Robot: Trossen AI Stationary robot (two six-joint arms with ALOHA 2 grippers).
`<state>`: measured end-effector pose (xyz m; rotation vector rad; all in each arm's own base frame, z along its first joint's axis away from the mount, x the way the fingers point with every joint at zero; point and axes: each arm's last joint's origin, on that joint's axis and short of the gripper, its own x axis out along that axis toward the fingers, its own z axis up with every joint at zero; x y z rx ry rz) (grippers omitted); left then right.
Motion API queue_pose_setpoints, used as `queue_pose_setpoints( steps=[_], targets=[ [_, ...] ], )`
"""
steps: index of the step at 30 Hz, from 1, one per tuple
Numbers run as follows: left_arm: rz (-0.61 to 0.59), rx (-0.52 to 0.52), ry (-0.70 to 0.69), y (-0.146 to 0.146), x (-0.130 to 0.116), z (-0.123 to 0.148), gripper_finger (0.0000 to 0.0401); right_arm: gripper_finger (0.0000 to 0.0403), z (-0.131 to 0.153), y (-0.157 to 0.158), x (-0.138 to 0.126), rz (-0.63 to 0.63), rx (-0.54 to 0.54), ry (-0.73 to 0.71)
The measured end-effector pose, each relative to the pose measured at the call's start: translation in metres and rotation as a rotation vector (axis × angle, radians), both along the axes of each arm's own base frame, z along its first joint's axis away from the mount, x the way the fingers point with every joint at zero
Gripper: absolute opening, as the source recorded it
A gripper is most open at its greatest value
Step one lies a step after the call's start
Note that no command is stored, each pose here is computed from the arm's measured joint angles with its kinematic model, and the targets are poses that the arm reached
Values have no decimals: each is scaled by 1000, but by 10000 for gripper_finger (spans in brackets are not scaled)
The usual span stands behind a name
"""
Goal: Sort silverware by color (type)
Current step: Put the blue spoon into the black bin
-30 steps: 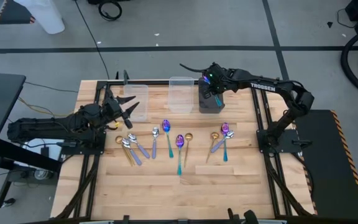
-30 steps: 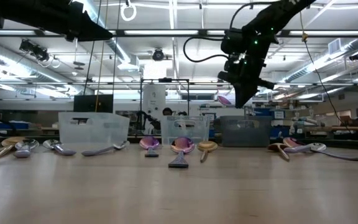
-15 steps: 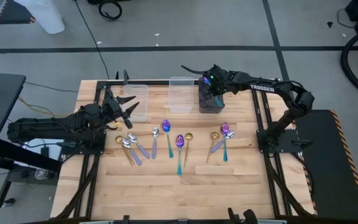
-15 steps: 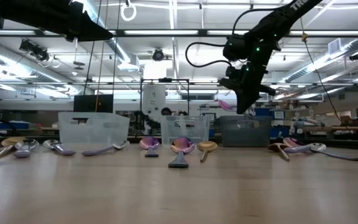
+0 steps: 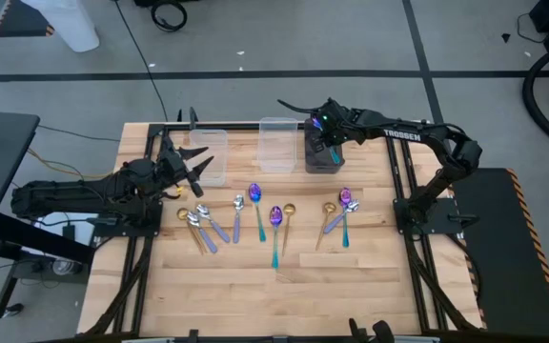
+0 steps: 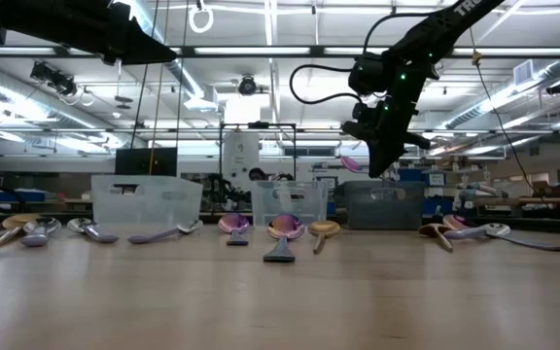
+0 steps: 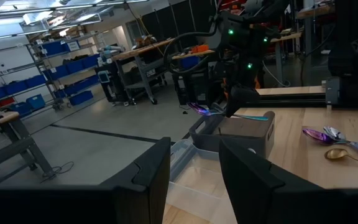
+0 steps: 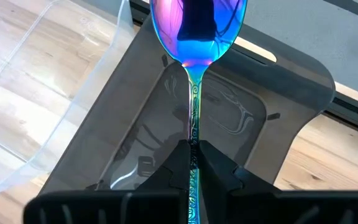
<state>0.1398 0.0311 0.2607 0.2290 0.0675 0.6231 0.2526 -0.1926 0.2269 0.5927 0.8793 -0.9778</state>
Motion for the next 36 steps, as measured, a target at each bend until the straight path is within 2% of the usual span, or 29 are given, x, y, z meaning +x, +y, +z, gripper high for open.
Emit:
queue_pose_setpoints(
  steps=[28, 36],
  targets=[
    [0, -1, 5, 0, 0, 0, 146, 27, 0, 8, 5, 37, -34, 28],
    [0, 0, 2, 0, 0, 0, 146, 27, -29, 13, -2, 26, -6, 12]
  ],
)
